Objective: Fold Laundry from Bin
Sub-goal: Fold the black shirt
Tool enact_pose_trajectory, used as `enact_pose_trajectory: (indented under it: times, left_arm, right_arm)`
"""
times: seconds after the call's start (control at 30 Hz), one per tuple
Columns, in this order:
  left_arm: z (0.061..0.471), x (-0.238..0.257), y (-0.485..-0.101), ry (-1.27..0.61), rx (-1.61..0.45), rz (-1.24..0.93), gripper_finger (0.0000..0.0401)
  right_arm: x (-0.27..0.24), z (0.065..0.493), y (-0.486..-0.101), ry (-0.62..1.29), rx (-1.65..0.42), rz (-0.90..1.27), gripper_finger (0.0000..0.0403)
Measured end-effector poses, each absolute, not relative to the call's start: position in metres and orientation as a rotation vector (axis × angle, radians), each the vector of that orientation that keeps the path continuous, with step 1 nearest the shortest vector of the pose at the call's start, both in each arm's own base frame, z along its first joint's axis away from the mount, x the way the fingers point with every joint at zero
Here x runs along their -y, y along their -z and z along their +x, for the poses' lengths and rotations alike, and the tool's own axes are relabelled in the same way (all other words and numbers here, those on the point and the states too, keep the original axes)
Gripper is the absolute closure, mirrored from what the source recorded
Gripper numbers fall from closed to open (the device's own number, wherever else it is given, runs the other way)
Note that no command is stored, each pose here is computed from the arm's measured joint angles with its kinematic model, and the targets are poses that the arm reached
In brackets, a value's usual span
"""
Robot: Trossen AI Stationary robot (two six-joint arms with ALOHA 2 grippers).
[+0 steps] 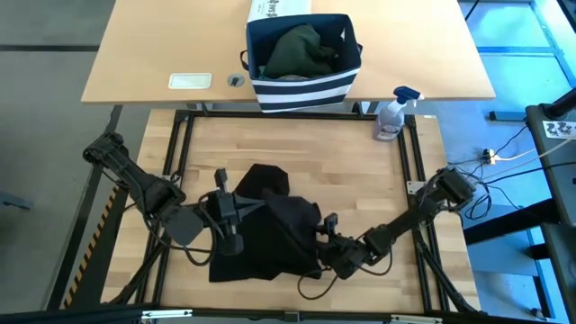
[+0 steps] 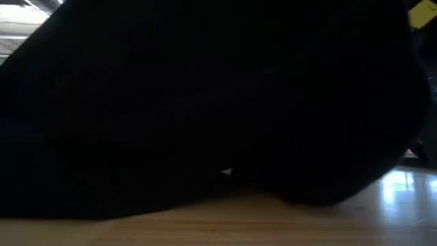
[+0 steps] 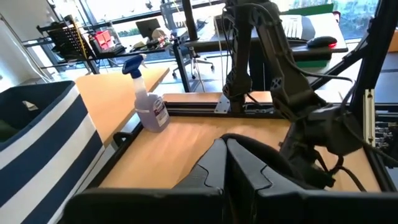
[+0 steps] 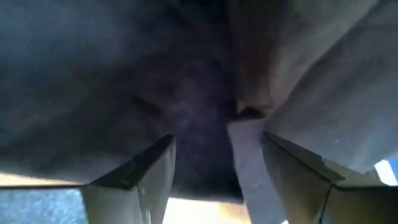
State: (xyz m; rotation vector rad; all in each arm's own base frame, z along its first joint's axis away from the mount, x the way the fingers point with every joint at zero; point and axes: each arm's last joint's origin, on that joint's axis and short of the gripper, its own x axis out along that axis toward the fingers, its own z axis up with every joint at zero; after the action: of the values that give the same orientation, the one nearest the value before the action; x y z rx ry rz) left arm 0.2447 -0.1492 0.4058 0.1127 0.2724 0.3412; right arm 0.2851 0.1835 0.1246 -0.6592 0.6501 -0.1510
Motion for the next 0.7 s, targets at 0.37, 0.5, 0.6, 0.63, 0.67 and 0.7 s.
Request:
enact_pose_trajectory:
  times: [0.37,0.5,0.6,0.63,0.67,0.7]
  left_arm:
    - [0.245,0.15,-0.406,-0.338,-0.268,0.122,0.0401]
    - [0.244,0.151,-0.406,-0.33,-0.268,0.123,0.0401]
    - [0.244,0.152,-0.406,-0.328,-0.272,0.127,0.0401]
    - [0.243,0.152,-0.405,-0.326,-0.276,0.132,0.0401]
    - [0.243,0.152,-0.405,-0.323,-0.282,0.136,0.0401]
    - [0.242,0.153,-0.404,-0.322,-0.288,0.135,0.0401]
  right_arm:
    - [-0.166,0.302,-0.132,0.351,-0.555,-0.6,0.0236]
    - [-0.162,0.303,-0.135,0.382,-0.553,-0.61,0.0345]
    - [-0.164,0.299,-0.142,0.379,-0.548,-0.628,0.039]
    - [-0.166,0.297,-0.145,0.39,-0.536,-0.632,0.0388]
    - [-0.169,0.294,-0.149,0.406,-0.522,-0.641,0.0388]
    - [-0.172,0.29,-0.155,0.417,-0.509,-0.655,0.0392]
